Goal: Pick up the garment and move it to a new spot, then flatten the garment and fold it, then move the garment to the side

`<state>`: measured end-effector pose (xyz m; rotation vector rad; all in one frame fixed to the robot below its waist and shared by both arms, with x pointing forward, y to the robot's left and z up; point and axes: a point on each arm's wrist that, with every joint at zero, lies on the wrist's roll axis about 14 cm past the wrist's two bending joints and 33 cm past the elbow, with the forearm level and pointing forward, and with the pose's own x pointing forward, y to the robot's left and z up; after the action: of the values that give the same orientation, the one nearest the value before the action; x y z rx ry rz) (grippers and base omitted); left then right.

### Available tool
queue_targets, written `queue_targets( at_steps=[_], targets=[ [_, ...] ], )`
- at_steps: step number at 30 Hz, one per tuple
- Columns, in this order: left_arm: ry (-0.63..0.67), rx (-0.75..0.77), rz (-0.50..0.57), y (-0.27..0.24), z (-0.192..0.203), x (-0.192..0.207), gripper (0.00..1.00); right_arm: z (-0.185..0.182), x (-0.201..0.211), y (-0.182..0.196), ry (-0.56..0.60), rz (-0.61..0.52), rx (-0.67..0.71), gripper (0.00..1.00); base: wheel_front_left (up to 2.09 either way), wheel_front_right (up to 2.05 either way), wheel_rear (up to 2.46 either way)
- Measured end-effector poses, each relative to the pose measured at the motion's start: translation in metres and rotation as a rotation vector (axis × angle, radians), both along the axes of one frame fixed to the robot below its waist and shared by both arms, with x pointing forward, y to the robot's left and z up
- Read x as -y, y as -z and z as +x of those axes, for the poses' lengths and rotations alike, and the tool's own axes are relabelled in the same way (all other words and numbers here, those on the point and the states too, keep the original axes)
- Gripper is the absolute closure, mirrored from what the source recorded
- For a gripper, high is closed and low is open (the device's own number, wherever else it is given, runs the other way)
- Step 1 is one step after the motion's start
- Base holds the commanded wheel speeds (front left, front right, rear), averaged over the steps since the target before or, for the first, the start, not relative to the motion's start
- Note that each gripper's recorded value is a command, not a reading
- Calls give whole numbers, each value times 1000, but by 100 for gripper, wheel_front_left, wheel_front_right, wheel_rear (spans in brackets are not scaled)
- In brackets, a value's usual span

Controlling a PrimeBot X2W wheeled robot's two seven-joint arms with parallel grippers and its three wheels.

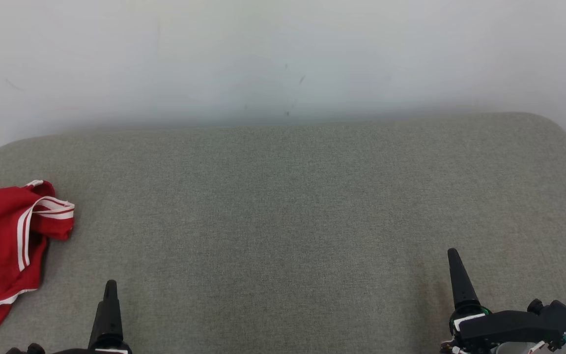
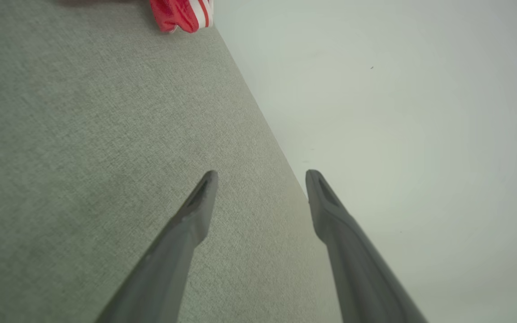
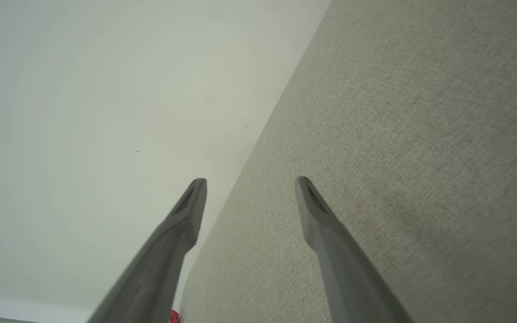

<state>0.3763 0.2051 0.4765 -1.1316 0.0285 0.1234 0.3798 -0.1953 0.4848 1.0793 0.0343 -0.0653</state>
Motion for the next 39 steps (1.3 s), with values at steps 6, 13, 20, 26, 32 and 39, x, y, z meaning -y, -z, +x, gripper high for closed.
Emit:
queue_targets(
  at_steps=[6,13,20,26,32,39],
  targets=[
    [30,6,123,-3,1,6,0,0,-1,-1,-3,-80,6,0,0,0,0],
    [78,13,288,-6,3,13,0,1,-2,-4,-18,-218,18,0,0,0,0],
    [138,26,442,-7,3,24,0,0,-3,-5,-36,-379,24,0,0,0,0],
    [168,33,549,-7,3,29,0,0,-10,-7,-63,-488,37,0,0,0,0],
    [175,36,615,-6,2,29,0,0,-12,-8,-76,-573,46,0,0,0,0],
    [191,39,709,-4,0,31,0,-2,-9,-5,-78,-677,43,0,0,0,0]
  ],
)
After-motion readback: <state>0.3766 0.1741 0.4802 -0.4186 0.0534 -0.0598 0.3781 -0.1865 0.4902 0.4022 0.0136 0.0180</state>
